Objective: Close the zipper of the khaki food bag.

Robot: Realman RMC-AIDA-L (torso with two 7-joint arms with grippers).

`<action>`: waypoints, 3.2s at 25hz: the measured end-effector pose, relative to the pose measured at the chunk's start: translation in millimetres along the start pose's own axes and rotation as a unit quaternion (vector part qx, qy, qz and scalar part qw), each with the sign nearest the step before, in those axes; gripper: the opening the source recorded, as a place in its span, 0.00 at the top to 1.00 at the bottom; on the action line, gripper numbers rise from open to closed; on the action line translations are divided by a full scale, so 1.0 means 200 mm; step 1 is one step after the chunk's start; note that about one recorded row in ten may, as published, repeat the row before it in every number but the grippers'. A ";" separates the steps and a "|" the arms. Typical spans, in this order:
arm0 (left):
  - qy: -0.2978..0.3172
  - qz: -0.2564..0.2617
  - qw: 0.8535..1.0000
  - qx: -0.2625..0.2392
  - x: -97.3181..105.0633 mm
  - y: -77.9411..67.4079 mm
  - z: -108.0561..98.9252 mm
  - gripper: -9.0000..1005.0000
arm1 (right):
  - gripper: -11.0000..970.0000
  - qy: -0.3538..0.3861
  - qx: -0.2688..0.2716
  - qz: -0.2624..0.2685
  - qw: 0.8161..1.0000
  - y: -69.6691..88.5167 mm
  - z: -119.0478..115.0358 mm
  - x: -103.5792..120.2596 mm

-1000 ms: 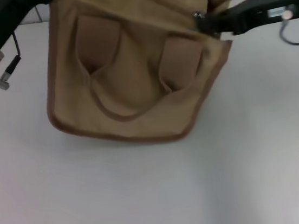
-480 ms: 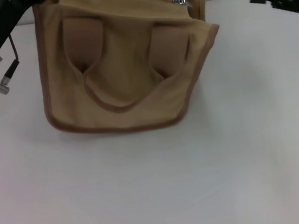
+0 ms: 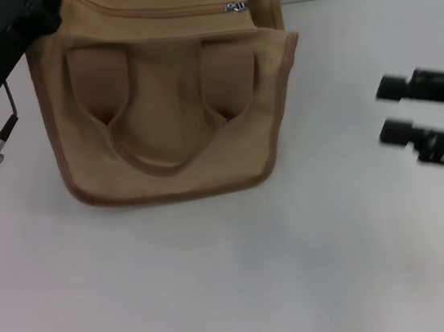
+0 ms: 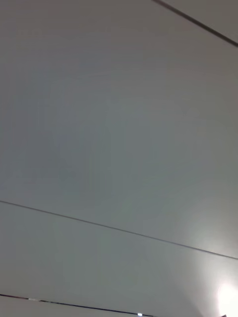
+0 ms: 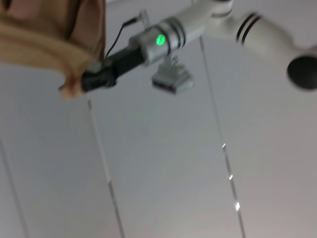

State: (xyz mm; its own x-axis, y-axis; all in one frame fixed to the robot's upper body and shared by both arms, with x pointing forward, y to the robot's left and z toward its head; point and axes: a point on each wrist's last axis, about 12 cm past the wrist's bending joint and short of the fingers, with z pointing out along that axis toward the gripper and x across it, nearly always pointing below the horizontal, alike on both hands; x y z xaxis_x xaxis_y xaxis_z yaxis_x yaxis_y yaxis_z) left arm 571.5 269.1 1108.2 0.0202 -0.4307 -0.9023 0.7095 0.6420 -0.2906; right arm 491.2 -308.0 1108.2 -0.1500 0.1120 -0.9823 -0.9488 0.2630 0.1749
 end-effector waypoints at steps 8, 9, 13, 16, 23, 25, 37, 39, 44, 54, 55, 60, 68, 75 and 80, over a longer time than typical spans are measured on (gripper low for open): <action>0.010 -0.003 1.000 -0.014 0.02 0.01 -0.06 0.83 | 0.36 0.032 -0.023 -0.005 0.999 0.06 0.06 0.11; 0.009 -0.005 1.000 -0.017 0.02 0.01 -0.07 0.81 | 0.35 0.031 -0.023 -0.003 0.999 0.06 0.06 0.11; 0.008 -0.014 1.000 -0.027 0.02 0.02 -0.11 0.67 | 0.34 0.029 -0.025 -0.003 0.999 0.07 0.08 0.12; 0.008 -0.019 0.999 -0.029 -0.02 0.04 -0.18 0.53 | 0.34 0.028 -0.024 -0.002 0.999 0.07 0.09 0.13; 0.060 -0.012 0.998 0.024 -0.12 0.04 -0.24 0.33 | 0.34 0.036 -0.015 0.000 0.999 0.05 0.11 0.15; 0.084 -0.011 0.996 0.036 -0.15 0.05 -0.26 0.28 | 0.34 0.036 -0.016 0.000 0.999 0.05 0.12 0.15; 0.189 0.029 0.976 0.104 -0.33 0.06 -0.44 0.21 | 0.34 0.041 -0.023 0.004 0.999 0.05 0.14 0.15; 0.187 0.032 0.974 0.127 -0.35 0.03 -0.46 0.21 | 0.34 0.047 -0.026 0.004 0.999 0.05 0.14 0.16; 0.187 0.042 0.964 0.183 -0.37 -0.03 -0.47 0.22 | 0.34 0.059 -0.038 0.004 0.998 0.05 0.17 0.16; 0.187 0.039 0.958 0.215 -0.37 -0.06 -0.48 0.22 | 0.34 0.058 -0.044 -0.001 0.997 0.06 0.18 0.17; 0.191 0.037 0.954 0.227 -0.36 -0.07 -0.47 0.22 | 0.34 0.057 -0.047 -0.003 0.997 0.06 0.18 0.17; 0.225 0.047 0.926 0.299 -0.24 -0.17 -0.44 0.22 | 0.34 0.063 -0.063 -0.004 0.996 0.08 0.20 0.20; 0.274 0.037 0.885 0.375 -0.03 -0.30 -0.41 0.22 | 0.34 0.067 -0.079 -0.008 0.995 0.10 0.23 0.23; 0.284 0.031 0.895 0.343 0.03 -0.29 -0.46 0.22 | 0.34 0.071 -0.094 -0.010 0.993 0.12 0.25 0.25; 0.288 0.026 0.899 0.329 0.04 -0.28 -0.48 0.22 | 0.34 0.074 -0.102 -0.009 0.992 0.13 0.26 0.26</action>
State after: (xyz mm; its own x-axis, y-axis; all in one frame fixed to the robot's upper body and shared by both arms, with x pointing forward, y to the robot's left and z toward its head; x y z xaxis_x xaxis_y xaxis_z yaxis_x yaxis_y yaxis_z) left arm 465.0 290.2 1087.0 -0.1687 0.1094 -0.9796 0.9850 0.0556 -0.1635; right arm 473.3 -245.6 1065.3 -0.1570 -0.0377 -0.9869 -0.9861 0.0619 0.1545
